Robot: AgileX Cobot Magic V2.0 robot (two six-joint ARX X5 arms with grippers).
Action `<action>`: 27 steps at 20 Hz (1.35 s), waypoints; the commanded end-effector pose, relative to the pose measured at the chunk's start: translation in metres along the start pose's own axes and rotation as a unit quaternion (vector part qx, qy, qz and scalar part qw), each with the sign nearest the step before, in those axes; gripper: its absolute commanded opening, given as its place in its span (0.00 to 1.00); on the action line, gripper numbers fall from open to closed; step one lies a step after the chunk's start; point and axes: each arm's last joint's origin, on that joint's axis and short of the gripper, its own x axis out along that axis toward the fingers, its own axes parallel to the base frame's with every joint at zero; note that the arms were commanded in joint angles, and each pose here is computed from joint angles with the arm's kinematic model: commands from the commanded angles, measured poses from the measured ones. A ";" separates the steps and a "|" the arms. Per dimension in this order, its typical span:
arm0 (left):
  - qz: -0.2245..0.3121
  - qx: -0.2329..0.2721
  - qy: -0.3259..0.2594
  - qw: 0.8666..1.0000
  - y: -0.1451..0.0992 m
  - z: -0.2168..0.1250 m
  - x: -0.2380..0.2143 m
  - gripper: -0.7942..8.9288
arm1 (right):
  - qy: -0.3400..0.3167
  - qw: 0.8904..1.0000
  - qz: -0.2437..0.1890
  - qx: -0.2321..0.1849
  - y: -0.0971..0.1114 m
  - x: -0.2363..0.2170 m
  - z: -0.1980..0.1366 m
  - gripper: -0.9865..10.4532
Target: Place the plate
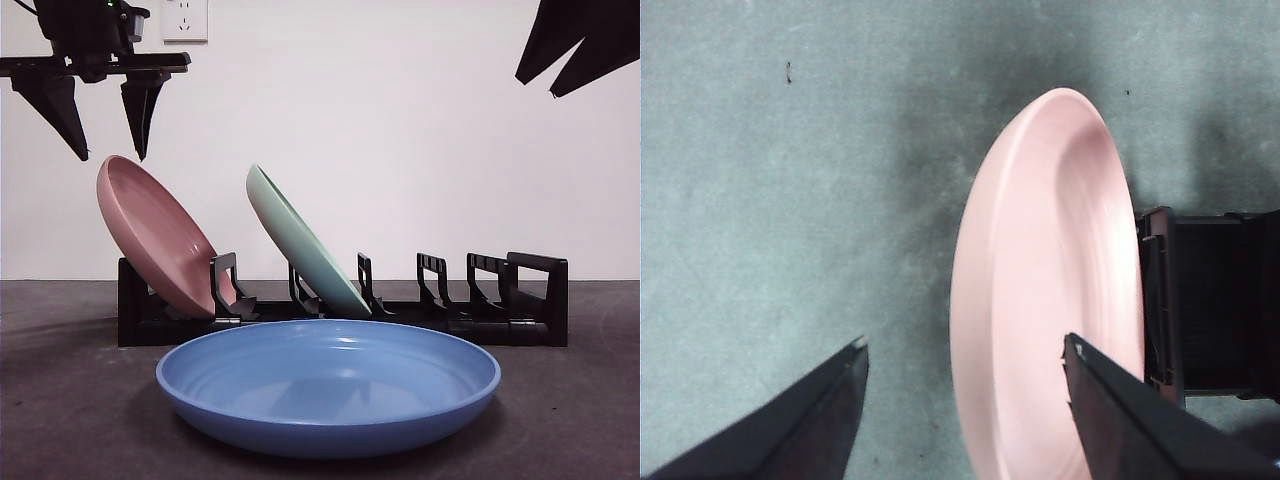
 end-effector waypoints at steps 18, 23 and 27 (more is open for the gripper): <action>0.001 0.008 -0.002 1.000 -0.004 0.011 0.004 0.10 | 0.004 1.000 0.002 0.005 0.001 -0.001 0.001 0.30; 0.017 0.021 -0.028 0.999 -0.003 0.023 -0.024 0.10 | 0.012 1.000 0.003 0.006 0.001 -0.001 0.000 0.30; 0.072 0.040 -0.038 0.996 0.003 0.028 -0.053 0.10 | 0.015 1.000 0.003 0.007 0.001 -0.001 -0.001 0.30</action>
